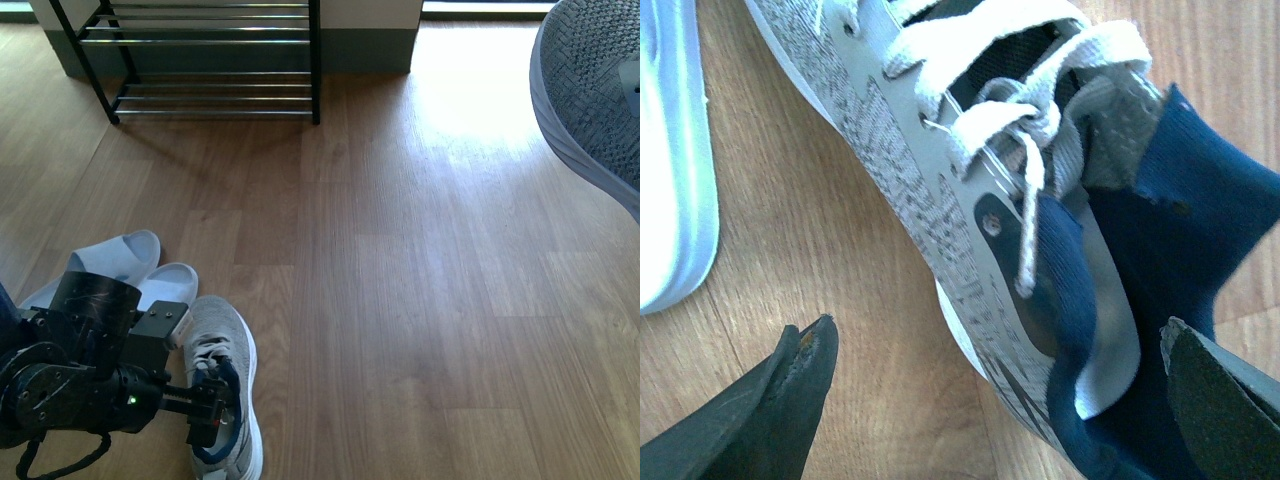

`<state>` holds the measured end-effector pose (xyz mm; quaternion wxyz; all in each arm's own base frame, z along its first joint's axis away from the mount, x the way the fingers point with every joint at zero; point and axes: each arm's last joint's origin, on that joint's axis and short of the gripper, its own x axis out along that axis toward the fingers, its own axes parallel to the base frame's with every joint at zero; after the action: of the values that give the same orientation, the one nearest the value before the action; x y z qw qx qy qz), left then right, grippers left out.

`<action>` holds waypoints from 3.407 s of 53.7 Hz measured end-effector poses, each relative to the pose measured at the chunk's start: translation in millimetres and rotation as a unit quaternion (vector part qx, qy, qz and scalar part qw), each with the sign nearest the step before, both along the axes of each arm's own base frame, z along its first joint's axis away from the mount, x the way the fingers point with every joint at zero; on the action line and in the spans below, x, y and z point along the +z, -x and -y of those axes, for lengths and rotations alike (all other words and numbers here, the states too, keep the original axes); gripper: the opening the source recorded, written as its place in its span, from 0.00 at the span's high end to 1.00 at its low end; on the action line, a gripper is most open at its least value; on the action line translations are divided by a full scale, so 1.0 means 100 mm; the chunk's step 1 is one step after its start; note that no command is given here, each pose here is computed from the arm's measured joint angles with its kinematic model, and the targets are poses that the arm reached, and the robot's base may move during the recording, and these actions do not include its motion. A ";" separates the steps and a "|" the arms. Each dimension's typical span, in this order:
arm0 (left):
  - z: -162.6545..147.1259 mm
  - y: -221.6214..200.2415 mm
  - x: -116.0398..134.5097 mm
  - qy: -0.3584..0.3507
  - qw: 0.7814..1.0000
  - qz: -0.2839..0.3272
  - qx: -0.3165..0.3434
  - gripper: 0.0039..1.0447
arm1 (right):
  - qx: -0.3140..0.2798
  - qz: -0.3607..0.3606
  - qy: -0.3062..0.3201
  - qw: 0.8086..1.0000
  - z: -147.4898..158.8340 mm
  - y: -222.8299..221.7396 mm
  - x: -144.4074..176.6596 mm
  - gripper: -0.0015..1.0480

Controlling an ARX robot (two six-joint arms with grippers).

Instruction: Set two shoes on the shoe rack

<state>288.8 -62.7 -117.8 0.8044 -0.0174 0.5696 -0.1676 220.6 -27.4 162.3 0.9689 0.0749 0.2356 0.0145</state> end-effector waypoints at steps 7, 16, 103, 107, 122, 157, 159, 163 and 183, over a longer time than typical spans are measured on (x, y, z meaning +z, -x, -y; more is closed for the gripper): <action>0.05 -0.03 -0.10 -0.004 1.000 -0.012 -0.003 0.09 | 0.000 0.000 0.000 1.000 0.00 0.00 0.00 0.99; 0.10 -0.09 -0.18 -0.034 0.999 -0.016 0.001 0.10 | 0.000 0.000 0.000 1.000 0.00 0.00 0.00 0.99; -0.43 1.07 2.64 -0.154 0.928 0.295 0.169 0.99 | 0.000 0.000 0.000 1.000 0.00 0.00 0.00 0.99; -0.43 1.22 2.79 -0.172 0.914 0.320 0.181 0.99 | 0.000 0.000 0.000 1.000 0.00 0.00 0.00 0.99; -0.41 1.44 2.97 -0.202 0.885 0.375 0.188 0.99 | 0.000 0.000 0.000 1.000 0.00 0.00 0.00 0.99; -0.41 1.44 2.97 -0.204 0.885 0.375 0.185 0.99 | 0.000 0.000 0.000 1.000 0.00 0.00 0.00 0.99; -0.41 1.44 2.97 -0.204 0.885 0.375 0.185 0.99 | 0.000 0.000 0.000 1.000 0.00 0.00 0.00 0.99; -0.41 1.44 2.97 -0.204 0.885 0.375 0.185 0.99 | 0.000 0.000 0.000 1.000 0.00 0.00 0.00 0.99; -0.41 1.44 2.97 -0.204 0.885 0.374 0.185 0.99 | 0.001 0.000 0.000 1.000 0.00 0.00 0.00 0.99</action>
<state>144.4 -21.3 179.2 0.9600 0.1063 0.2341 0.1106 220.6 -27.1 162.1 0.9688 0.0748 0.2358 0.0151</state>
